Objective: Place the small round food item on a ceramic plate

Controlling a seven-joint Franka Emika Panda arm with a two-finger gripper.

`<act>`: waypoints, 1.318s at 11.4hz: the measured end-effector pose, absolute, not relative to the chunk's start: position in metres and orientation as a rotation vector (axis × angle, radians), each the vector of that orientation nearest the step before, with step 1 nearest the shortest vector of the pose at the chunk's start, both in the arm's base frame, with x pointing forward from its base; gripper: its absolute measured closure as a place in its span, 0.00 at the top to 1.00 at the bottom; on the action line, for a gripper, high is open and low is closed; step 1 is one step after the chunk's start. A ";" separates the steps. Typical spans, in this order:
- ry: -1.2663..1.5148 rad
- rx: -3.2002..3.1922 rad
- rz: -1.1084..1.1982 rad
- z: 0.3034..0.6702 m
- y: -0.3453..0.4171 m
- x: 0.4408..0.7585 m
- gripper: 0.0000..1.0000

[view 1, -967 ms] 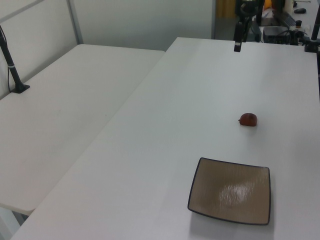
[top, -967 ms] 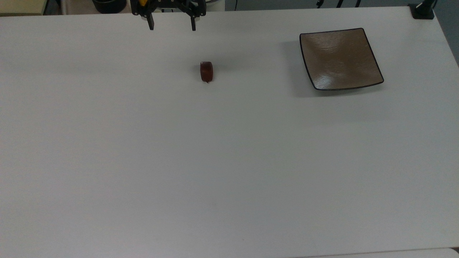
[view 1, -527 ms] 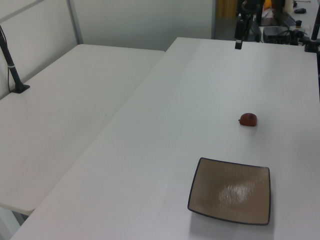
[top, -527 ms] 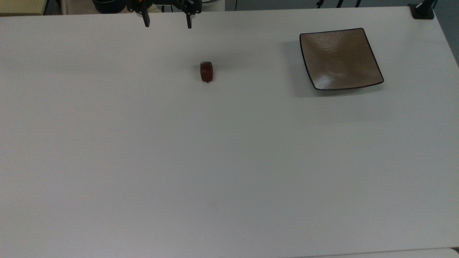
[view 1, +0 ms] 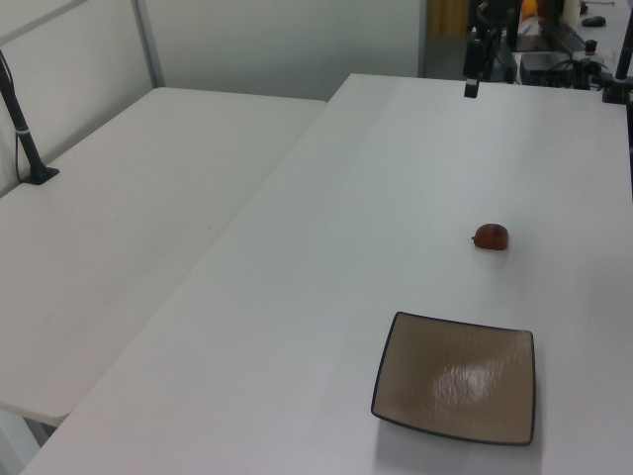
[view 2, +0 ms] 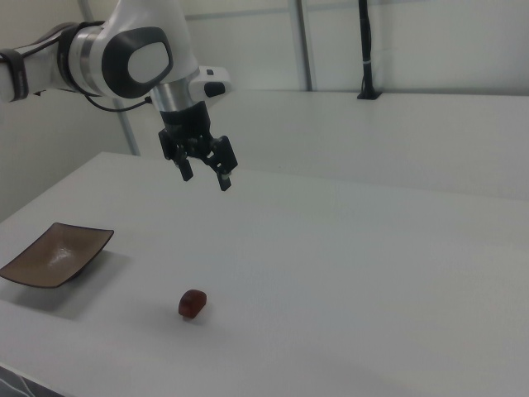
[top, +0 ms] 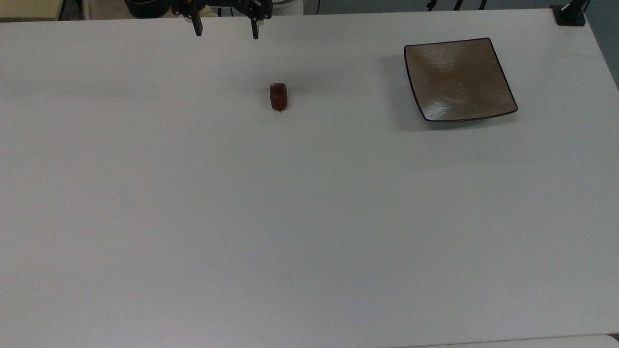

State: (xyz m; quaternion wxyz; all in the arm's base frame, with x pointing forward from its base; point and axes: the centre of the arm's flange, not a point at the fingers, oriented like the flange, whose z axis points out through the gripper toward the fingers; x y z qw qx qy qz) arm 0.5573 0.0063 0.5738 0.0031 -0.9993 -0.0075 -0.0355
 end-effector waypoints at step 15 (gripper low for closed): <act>-0.208 -3.134 0.149 0.389 0.069 0.514 1.00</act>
